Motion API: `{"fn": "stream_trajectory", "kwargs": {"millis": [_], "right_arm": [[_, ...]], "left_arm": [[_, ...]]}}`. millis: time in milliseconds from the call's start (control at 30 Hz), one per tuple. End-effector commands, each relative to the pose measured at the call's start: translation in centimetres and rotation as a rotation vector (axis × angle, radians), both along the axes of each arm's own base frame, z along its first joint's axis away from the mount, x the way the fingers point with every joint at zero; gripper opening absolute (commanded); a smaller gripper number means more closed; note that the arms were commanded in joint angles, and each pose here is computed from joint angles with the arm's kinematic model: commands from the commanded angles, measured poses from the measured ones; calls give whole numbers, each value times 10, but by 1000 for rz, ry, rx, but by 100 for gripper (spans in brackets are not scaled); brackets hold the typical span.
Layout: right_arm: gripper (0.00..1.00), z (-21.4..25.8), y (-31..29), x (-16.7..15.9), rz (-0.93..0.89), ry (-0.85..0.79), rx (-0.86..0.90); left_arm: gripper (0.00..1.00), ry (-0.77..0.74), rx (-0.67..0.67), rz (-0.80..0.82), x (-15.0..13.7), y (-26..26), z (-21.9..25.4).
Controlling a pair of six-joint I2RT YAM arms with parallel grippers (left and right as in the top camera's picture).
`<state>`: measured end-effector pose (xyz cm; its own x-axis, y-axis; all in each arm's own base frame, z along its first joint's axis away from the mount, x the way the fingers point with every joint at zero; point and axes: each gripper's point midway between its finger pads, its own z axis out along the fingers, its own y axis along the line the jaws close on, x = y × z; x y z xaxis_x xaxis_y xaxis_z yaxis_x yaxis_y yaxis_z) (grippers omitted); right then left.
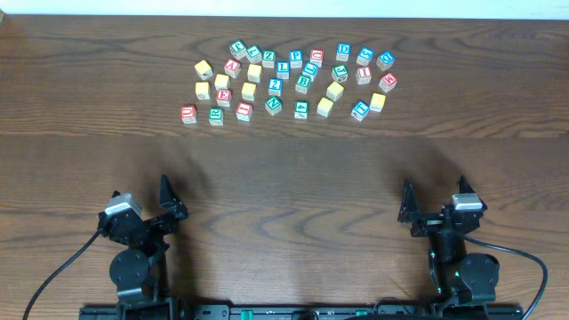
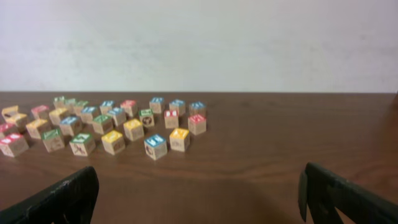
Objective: Spell out NEURIPS
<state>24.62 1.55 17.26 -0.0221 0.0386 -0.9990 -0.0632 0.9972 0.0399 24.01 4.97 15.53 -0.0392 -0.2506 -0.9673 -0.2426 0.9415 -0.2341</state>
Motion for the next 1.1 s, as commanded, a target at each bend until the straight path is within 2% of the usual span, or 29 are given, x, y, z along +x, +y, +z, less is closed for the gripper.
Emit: {"fn": "stream_trajectory", "kwargs": {"millis": [0, 400, 1067], "right_arm": [[99, 6, -2, 0, -7, -30, -4], [99, 23, 1, -1, 7, -88, -18], [99, 93, 6, -6, 38, -160, -12]], "left_arm": [[98, 18, 23, 3, 0, 1, -4], [98, 76, 14, 2, 8, 2, 23], [98, 251, -31, -86, 57, -5, 93]]}}
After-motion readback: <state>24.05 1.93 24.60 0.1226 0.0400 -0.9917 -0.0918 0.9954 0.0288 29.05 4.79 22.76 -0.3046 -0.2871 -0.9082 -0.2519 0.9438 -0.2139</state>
